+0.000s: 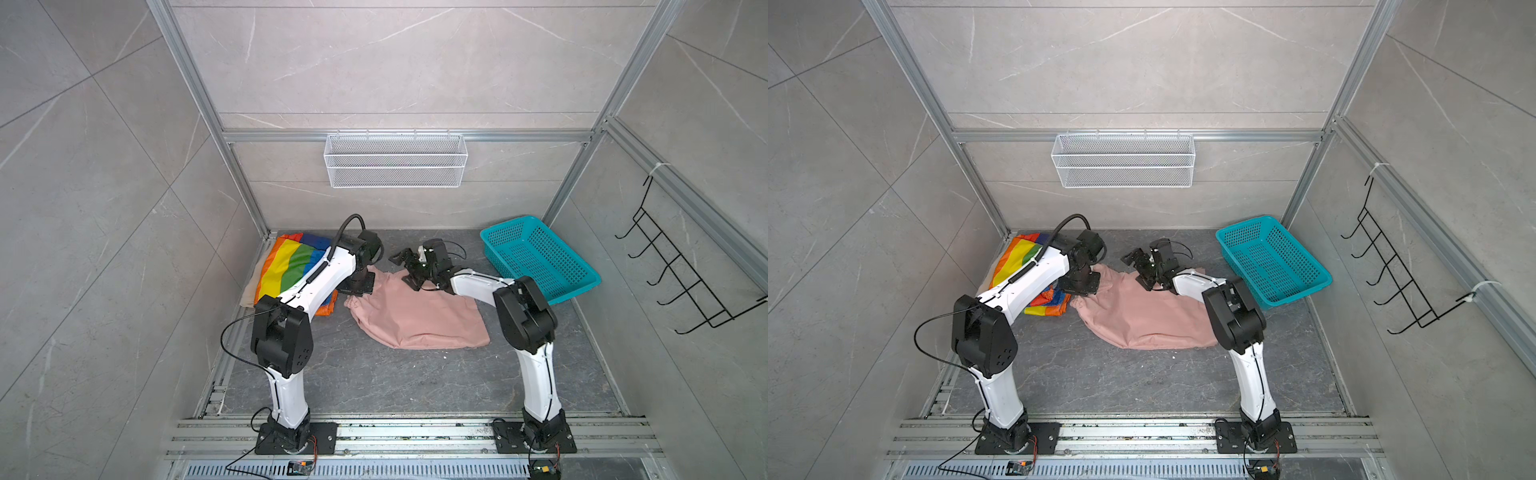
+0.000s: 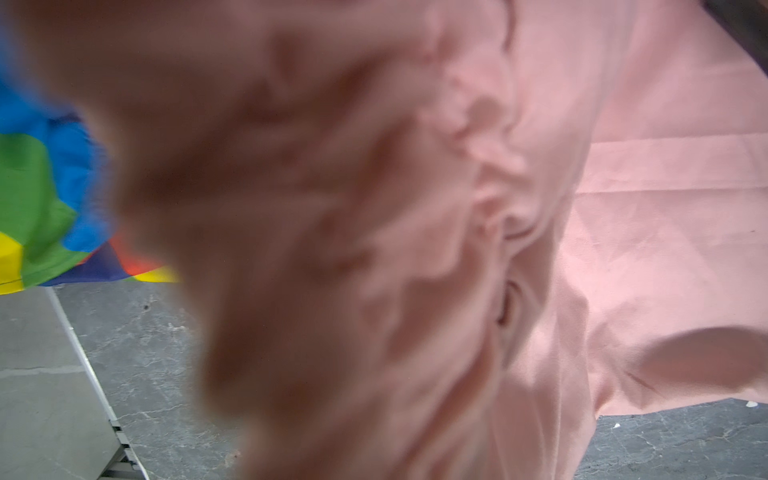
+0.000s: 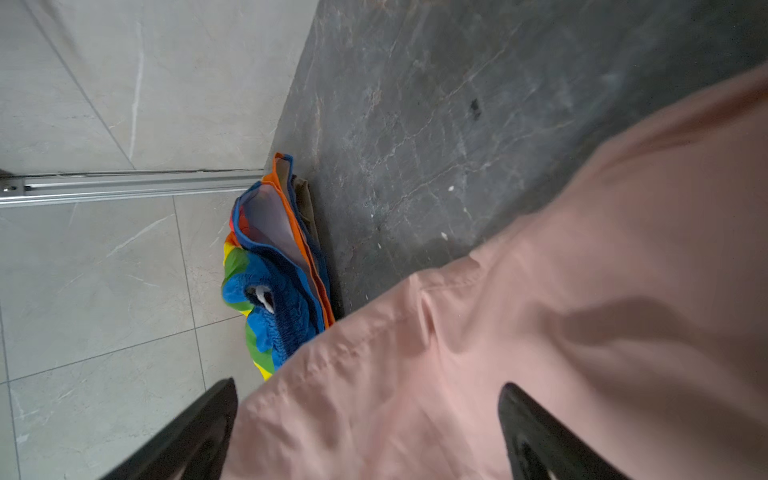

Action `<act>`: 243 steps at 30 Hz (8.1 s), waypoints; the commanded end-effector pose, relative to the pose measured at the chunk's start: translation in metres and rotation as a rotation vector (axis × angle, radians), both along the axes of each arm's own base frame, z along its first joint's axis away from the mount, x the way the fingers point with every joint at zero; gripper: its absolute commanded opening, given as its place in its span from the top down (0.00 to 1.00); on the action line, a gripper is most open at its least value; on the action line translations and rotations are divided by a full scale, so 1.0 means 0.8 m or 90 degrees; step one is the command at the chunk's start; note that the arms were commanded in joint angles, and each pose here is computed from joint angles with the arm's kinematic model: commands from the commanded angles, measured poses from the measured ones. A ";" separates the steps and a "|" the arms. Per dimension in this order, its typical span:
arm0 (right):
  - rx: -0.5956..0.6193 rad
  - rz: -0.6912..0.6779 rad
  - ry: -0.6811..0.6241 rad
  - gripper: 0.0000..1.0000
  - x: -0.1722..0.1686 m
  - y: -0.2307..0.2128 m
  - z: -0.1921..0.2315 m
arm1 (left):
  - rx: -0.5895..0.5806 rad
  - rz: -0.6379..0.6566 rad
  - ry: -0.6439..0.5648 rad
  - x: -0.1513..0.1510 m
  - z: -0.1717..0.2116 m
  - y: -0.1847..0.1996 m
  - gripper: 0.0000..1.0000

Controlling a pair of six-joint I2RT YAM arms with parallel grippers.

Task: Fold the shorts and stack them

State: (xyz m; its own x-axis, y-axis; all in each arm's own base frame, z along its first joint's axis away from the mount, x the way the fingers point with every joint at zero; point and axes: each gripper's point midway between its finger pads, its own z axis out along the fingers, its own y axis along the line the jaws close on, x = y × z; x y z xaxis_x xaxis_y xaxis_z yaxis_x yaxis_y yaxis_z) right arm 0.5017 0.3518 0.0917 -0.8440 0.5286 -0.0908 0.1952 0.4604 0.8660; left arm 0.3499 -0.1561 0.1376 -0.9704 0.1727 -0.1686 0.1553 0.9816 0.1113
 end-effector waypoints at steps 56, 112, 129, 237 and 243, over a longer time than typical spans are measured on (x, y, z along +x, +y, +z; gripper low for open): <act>-0.135 0.094 0.000 0.01 -0.229 -0.063 0.039 | 0.053 -0.004 -0.076 0.026 0.048 0.051 1.00; -0.269 0.176 0.018 0.01 -0.240 -0.150 0.009 | -0.569 0.061 -0.152 0.080 0.165 -0.157 0.01; -0.447 0.196 0.030 0.01 -0.116 -0.131 -0.018 | -0.718 0.270 -0.008 0.016 -0.019 -0.105 0.01; -0.424 0.204 -0.070 0.01 -0.126 -0.126 0.081 | -0.750 0.252 -0.114 0.164 0.057 -0.050 0.27; -0.251 0.175 -0.066 0.01 -0.064 -0.072 0.080 | -0.829 0.278 -0.084 0.078 0.024 -0.104 0.17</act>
